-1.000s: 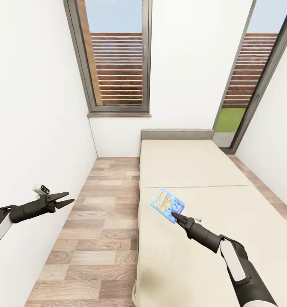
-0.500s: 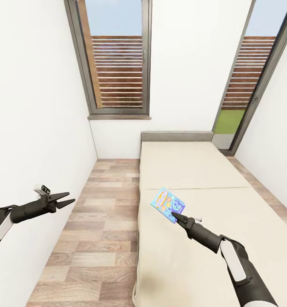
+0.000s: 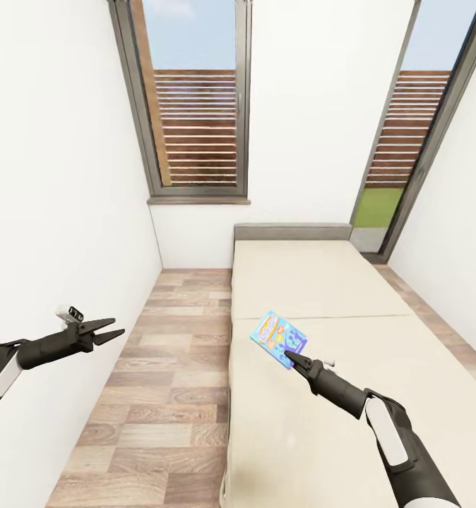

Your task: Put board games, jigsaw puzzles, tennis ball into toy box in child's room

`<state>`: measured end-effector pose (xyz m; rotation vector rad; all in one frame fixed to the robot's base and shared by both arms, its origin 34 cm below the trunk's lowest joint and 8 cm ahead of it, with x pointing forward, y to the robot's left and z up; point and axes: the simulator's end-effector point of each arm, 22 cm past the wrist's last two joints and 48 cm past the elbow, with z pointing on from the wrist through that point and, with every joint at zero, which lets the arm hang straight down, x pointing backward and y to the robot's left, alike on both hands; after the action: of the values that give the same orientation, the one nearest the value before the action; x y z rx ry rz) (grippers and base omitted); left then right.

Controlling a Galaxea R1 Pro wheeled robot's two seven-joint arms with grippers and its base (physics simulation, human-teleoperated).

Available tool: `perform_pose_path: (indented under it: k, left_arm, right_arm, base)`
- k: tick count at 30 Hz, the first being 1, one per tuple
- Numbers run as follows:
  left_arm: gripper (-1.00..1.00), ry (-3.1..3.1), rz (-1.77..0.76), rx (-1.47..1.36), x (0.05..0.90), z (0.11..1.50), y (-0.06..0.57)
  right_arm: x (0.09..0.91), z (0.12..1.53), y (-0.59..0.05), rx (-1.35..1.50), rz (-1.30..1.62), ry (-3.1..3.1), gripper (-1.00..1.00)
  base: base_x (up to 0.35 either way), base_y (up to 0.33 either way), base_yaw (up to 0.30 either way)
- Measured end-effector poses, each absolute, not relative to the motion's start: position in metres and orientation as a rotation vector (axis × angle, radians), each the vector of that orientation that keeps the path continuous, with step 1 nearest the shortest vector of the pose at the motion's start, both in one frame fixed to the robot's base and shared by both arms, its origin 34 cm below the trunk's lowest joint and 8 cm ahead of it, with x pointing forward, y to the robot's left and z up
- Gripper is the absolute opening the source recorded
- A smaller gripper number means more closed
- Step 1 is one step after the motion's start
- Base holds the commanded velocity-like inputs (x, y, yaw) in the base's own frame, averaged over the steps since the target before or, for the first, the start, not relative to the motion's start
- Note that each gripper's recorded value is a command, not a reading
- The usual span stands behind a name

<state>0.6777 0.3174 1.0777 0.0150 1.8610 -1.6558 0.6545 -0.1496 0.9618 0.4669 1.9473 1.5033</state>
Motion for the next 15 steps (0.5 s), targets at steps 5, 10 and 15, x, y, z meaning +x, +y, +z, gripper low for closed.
perform_pose_path:
  k: [5, 10, 15]
  left_arm:
    - [1.0, 1.854, -1.655, 0.021, 0.675, 1.086, 0.317]
    - [1.0, 1.849, -1.651, 0.028, 0.674, 1.092, 0.317]
    - [1.0, 1.841, -1.65, 0.035, 0.673, 1.097, 0.317]
  right_arm:
    - [0.653, 0.97, -0.15, 0.46, 1.503, 1.941, -1.0]
    - [0.652, 0.975, -0.15, 0.453, 1.502, 1.935, -1.0]
    - [0.652, 0.98, -0.15, 0.446, 1.503, 1.927, -1.0]
  base:
    - [0.0, 0.0, 0.0]
    - [0.0, 0.0, 0.0]
    - [0.0, 0.0, 0.0]
